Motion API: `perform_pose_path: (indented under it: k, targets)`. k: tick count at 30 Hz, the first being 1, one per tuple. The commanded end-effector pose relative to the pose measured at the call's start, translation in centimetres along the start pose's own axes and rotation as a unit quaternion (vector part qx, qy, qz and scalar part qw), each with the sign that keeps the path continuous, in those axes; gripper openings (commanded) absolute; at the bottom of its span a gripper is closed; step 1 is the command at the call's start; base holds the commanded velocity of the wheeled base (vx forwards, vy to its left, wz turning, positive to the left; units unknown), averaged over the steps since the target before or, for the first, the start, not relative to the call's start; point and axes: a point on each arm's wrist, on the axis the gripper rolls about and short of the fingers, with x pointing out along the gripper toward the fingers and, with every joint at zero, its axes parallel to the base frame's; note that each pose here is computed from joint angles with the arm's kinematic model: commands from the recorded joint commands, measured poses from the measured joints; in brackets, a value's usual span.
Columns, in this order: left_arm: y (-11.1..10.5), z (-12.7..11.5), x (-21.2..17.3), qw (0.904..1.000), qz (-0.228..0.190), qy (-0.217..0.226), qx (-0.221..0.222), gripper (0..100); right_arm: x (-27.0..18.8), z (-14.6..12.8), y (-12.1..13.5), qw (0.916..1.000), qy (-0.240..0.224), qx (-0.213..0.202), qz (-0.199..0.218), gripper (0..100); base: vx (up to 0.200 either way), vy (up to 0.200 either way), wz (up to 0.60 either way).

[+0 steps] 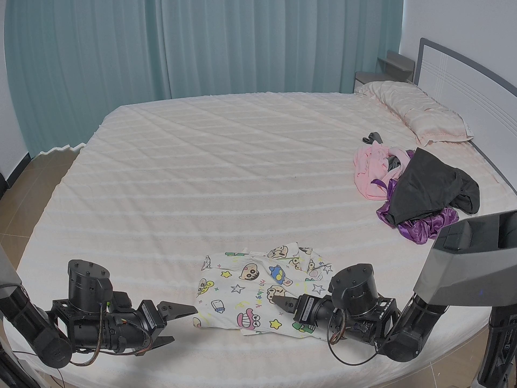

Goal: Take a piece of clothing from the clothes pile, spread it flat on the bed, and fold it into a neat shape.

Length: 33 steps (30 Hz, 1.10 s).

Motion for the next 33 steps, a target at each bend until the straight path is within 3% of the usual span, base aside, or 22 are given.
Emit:
perform_pose_path:
  k: [1,4,14,15,22,29,33]
  targets:
    - [0.0,0.0,0.0,1.0000,0.000,0.000,0.000,100,0.9,1.2,-0.1,0.9998,-0.018,0.002,0.000,100,0.000,0.000,0.00]
    - [0.0,0.0,0.0,1.0000,0.000,0.000,0.000,100,2.0,2.8,-1.0,0.9991,-0.040,-0.009,-0.013,100,0.000,0.000,0.00]
    - [0.0,0.0,0.0,1.0000,0.000,0.000,0.000,100,4.1,6.5,-2.1,0.9953,-0.096,0.011,-0.015,100,0.000,0.000,0.00]
    - [0.0,0.0,0.0,1.0000,0.000,0.000,0.000,100,5.1,7.8,-3.0,0.9930,-0.115,0.021,-0.021,100,0.000,0.000,0.00]
    - [0.1,0.0,0.2,1.0000,0.004,0.002,-0.002,100,6.3,9.5,-5.3,0.9889,-0.140,0.034,-0.038,100,0.000,0.000,0.00]
    - [0.2,0.0,0.3,1.0000,-0.001,-0.001,0.000,100,3.9,11.4,-5.7,0.9860,-0.156,0.043,-0.042,100,0.000,0.000,0.00]
    - [0.2,0.1,0.4,1.0000,-0.003,-0.002,0.001,100,3.4,10.9,-7.0,0.9886,-0.139,0.004,-0.059,100,0.000,0.000,0.00]
